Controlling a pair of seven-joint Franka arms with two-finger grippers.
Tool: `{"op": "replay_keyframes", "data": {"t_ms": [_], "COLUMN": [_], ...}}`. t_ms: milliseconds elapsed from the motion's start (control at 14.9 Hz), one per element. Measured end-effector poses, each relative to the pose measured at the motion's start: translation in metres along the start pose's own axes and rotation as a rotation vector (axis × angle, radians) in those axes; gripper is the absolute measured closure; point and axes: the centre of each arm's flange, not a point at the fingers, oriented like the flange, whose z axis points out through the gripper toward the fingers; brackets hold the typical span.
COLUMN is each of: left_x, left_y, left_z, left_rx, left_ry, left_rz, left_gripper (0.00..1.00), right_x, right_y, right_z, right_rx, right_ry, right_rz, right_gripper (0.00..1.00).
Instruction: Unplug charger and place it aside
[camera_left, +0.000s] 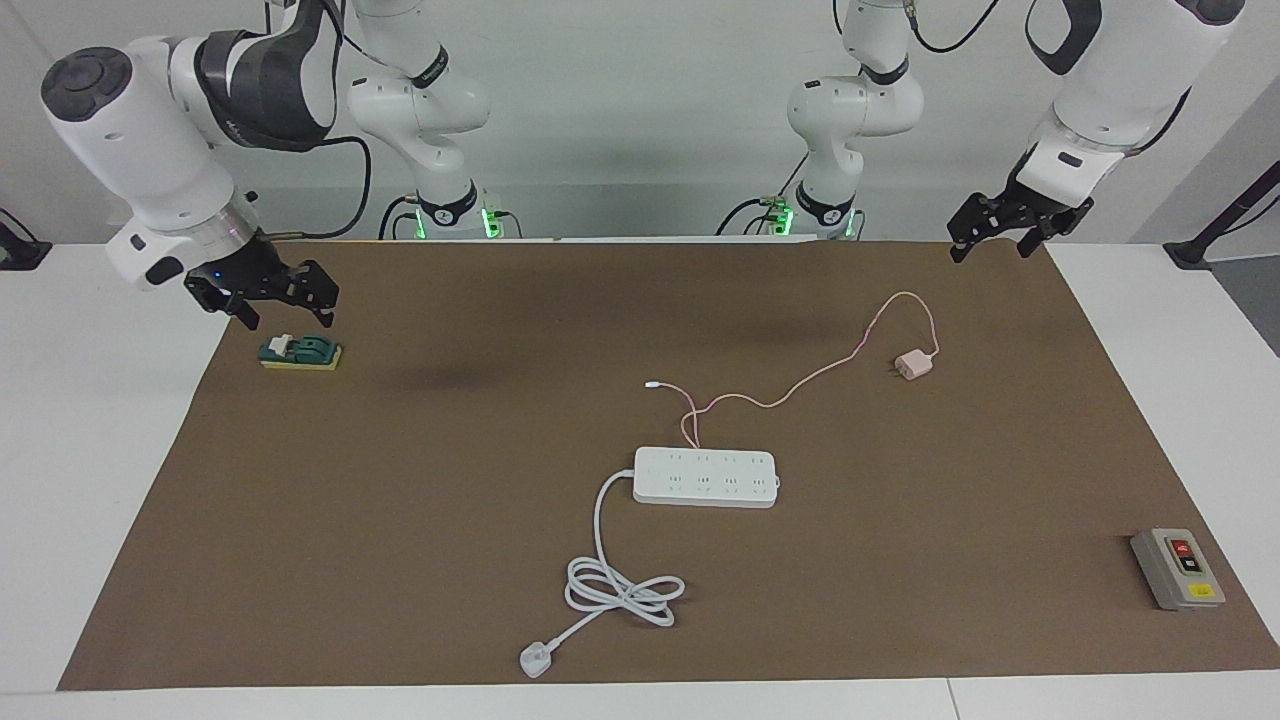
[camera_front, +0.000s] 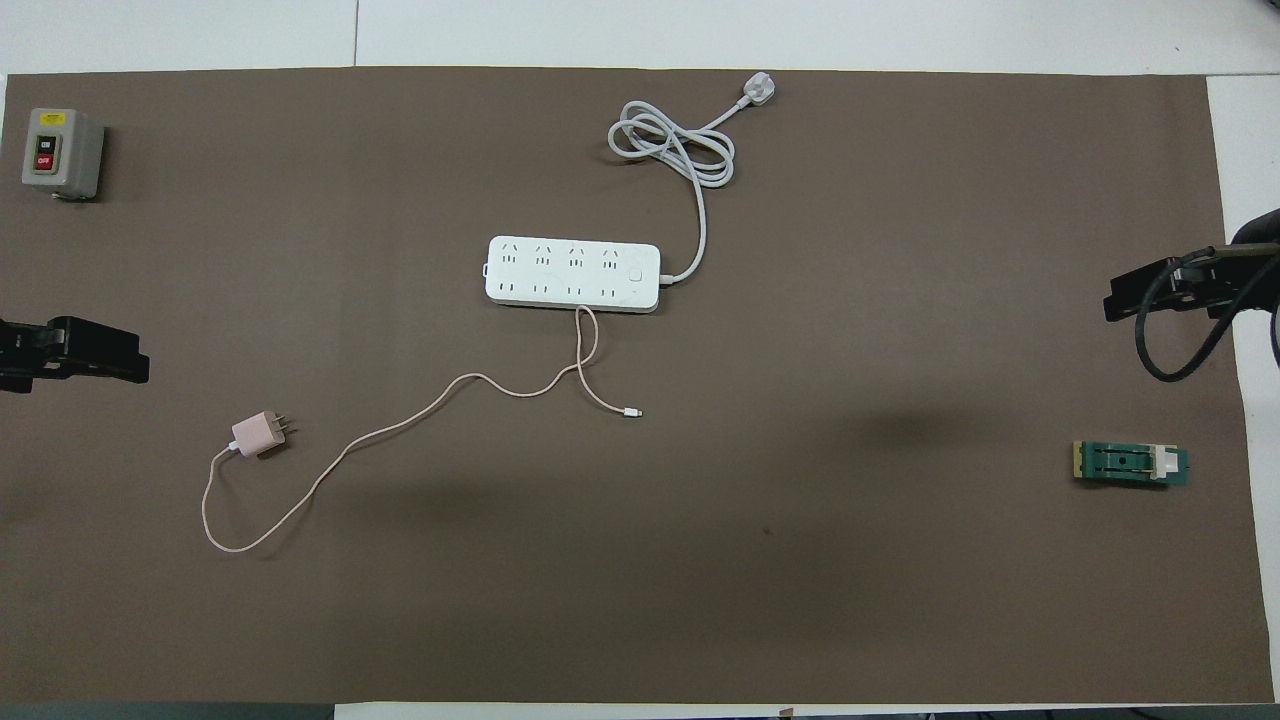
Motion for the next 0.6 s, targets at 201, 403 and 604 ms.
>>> {"op": "replay_keyframes", "data": {"t_ms": [201,403,604], "left_x": [0.0001,0.0001,0.0001], "left_y": [0.0011,0.0017,0.0017], "left_z": [-0.0001,-0.0001,-0.0001], "left_rx": [0.0,0.0,0.0], "left_ry": [0.001,0.001,0.001], "left_rz": [0.008,0.049,0.067], "left_gripper": [0.0,0.0,0.0], "right_x": [0.0005,0.0007,0.0009], "right_y": [-0.0026,-0.0028,-0.0028], "right_z": [-0.0001,-0.0005,-0.001], "right_rx": [0.0,-0.001,-0.001], "right_ry": [0.0,0.001,0.002], "right_rz": [-0.005,-0.005,-0.005], "right_gripper": [0.0,0.0,0.0]}}
